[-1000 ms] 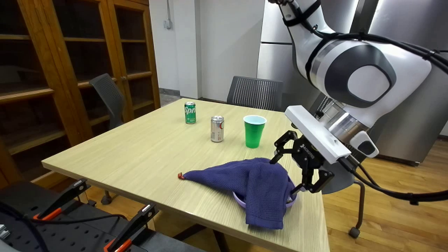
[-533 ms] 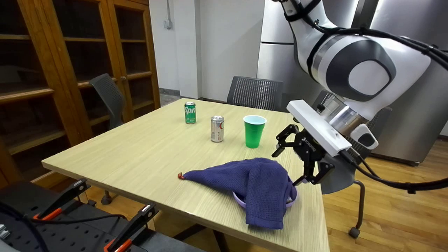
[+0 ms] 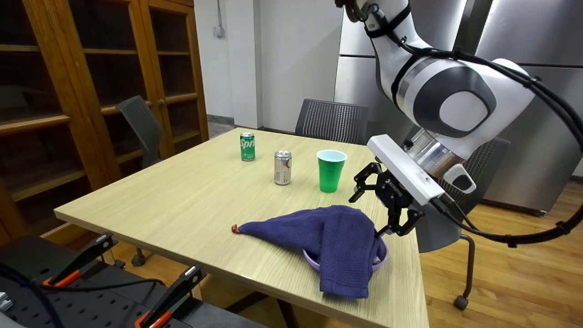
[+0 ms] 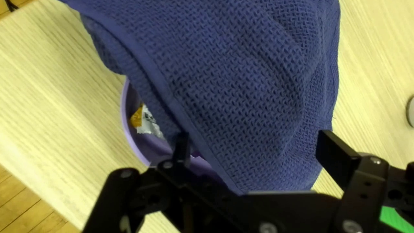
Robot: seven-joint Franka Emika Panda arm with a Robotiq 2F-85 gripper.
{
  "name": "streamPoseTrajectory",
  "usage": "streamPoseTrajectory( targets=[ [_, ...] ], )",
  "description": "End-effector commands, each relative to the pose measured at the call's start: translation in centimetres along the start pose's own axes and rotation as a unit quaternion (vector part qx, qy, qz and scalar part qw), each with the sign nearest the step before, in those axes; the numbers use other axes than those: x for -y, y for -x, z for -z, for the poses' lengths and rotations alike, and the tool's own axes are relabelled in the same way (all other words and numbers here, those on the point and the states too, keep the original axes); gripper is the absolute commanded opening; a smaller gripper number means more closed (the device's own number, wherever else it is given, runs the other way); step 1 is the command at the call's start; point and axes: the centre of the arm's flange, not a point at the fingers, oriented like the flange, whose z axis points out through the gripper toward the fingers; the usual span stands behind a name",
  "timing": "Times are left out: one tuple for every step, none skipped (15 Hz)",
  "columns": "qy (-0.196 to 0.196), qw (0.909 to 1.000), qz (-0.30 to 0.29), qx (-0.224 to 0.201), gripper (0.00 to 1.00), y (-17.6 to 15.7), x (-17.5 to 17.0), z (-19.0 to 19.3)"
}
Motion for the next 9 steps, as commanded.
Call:
streamPoseTrajectory(
  targets=[
    [-0.010,0.9995,0.023,-0.020,1.00,-1.4,-0.1,-0.6],
    [-0.010,0.9994,0.025,-0.021,1.00,-1.6,-0.1,-0.7],
    [-0.011,0.9993,0.027,-0.021,1.00,-1.9,-0.1,-1.0],
    [-0.011,0.9993,0.029,-0.020,1.00,-2.0,0.0,-1.2],
    [-0.013,0.9992,0.032,-0.020,1.00,-2.2,0.0,-1.4],
    [-0.015,0.9991,0.034,-0.019,1.00,-2.4,0.0,-1.6],
    [-0.015,0.9991,0.036,-0.018,1.00,-2.4,0.1,-1.7],
    [-0.016,0.9990,0.038,-0.018,1.00,-2.6,0.1,-1.8],
    [-0.017,0.9989,0.039,-0.017,1.00,-2.6,0.1,-1.9]
  ],
)
